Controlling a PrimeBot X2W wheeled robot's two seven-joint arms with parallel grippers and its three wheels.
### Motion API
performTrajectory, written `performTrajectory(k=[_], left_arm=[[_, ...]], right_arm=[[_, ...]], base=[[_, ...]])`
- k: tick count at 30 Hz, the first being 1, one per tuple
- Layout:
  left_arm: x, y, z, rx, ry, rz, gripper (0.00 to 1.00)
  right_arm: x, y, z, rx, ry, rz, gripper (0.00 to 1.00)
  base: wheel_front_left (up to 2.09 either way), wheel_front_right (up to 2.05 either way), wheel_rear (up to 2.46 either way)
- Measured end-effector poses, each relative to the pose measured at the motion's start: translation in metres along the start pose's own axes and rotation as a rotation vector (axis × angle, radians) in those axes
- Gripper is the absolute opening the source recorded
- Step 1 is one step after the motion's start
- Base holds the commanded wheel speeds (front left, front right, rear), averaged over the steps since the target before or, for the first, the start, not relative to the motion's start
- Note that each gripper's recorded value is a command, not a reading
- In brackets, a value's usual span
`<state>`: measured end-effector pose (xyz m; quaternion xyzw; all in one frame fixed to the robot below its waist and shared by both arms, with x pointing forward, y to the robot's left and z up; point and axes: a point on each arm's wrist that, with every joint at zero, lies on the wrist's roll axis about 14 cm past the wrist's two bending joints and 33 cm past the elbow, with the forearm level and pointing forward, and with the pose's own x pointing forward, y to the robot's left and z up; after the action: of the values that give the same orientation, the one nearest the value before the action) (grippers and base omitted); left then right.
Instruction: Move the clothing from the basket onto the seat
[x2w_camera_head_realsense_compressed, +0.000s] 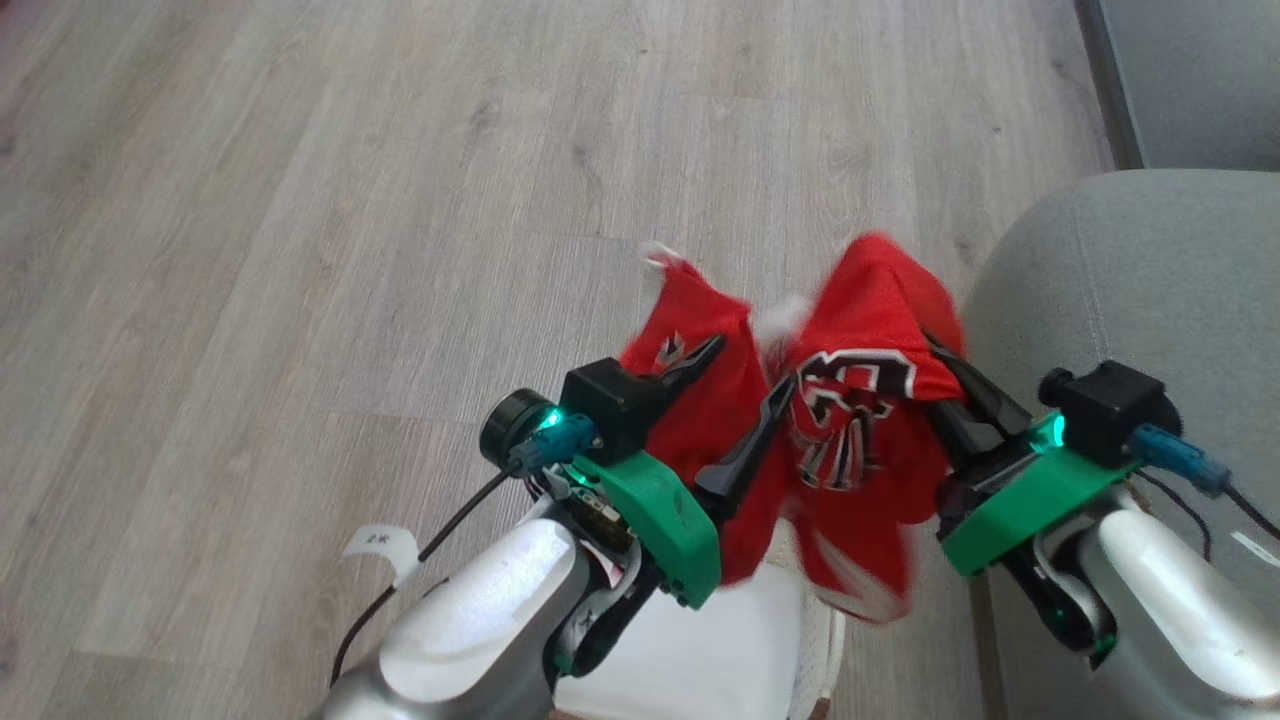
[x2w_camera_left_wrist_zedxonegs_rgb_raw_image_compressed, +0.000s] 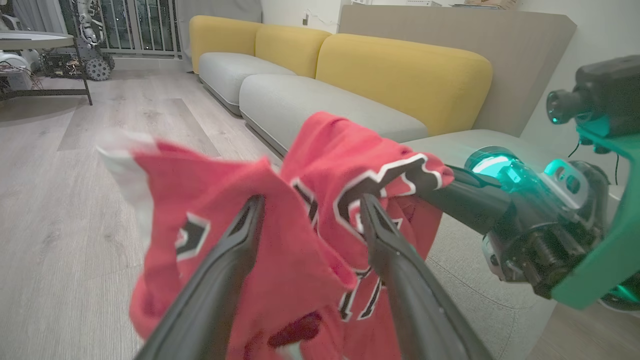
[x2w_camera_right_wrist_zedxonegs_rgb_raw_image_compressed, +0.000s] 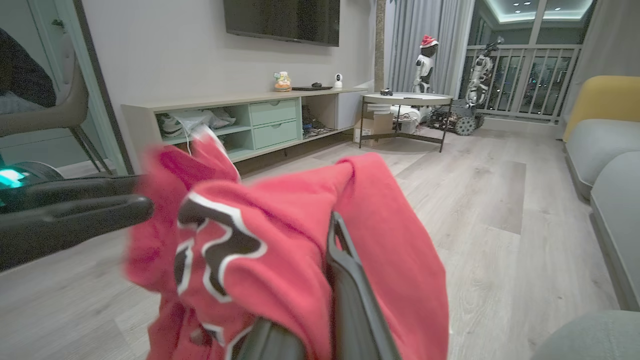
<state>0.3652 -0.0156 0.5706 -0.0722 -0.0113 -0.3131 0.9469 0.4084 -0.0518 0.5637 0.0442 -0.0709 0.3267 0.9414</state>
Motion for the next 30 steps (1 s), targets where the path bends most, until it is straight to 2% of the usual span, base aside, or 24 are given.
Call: performTrajectory(k=[12,21,30], left_arm=[[0.009,-0.006,0.0,0.0,-0.007,-0.019,1.0],[0.028,-0.039,-0.006,-0.011,-0.009,-0.133,1.0],[0.05,-0.08,-0.02,-0.013,0.009,-0.272,1.0]], right_arm=[[-0.026,-0.04,0.022,-0.036,-0.06,-0.136,0.0],[-0.07,-0.081,0.048,-0.116,-0.097,-0.275,0.0],[-0.13,-0.113,0.067,-0.168,-0.111,-0.441,0.0]], base=[[0.0,0.0,0.0],[0.0,0.0,0.0],[0.0,0.0,0.0]])
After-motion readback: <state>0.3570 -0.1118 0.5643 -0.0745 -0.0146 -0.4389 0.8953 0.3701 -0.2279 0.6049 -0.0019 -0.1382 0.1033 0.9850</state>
